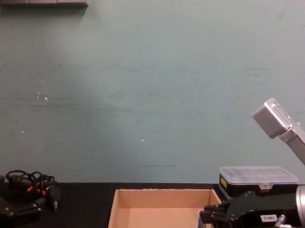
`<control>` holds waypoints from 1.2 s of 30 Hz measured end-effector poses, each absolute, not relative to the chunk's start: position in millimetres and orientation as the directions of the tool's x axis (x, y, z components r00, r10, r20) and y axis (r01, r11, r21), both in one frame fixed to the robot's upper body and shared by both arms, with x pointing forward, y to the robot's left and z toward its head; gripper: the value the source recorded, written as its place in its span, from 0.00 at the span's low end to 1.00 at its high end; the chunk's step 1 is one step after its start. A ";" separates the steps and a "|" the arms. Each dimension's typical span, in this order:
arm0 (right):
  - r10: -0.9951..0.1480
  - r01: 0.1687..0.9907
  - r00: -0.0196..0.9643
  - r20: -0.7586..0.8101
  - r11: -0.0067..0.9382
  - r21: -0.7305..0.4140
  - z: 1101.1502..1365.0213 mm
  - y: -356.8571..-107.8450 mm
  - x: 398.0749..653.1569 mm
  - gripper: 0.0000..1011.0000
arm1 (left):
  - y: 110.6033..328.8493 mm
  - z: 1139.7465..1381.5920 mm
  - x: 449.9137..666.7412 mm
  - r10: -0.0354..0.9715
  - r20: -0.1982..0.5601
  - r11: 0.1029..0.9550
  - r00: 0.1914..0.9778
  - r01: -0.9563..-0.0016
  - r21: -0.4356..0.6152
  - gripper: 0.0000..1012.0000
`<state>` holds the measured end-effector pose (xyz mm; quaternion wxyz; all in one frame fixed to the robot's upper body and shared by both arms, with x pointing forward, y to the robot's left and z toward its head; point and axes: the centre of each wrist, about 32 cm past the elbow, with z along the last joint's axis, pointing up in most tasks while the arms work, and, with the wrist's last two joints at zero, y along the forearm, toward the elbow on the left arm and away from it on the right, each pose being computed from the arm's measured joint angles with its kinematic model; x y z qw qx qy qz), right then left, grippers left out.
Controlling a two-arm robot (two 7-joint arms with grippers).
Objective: Use one hand to pick up the angle iron from the table and place it into the box.
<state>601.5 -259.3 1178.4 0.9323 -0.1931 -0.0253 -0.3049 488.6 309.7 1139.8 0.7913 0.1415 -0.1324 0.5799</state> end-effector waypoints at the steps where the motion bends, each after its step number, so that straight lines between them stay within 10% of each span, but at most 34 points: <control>1: -0.558 0.578 0.813 0.165 0.740 -0.345 1178.4 -259.1 601.6 0.14 | 309.6 1139.8 488.6 0.880 0.374 0.287 0.292 -0.955 0.070 1.00; 24: -0.529 0.569 0.822 0.209 0.772 -0.283 1207.2 -269.2 574.8 0.83 | 309.7 1139.8 488.6 0.880 0.374 0.287 0.292 -0.955 0.070 1.00; 36: -0.286 0.332 0.942 0.173 0.864 -0.380 1230.7 -277.0 547.1 0.99 | 309.7 1139.8 488.6 0.880 0.374 0.287 0.292 -0.955 0.070 1.00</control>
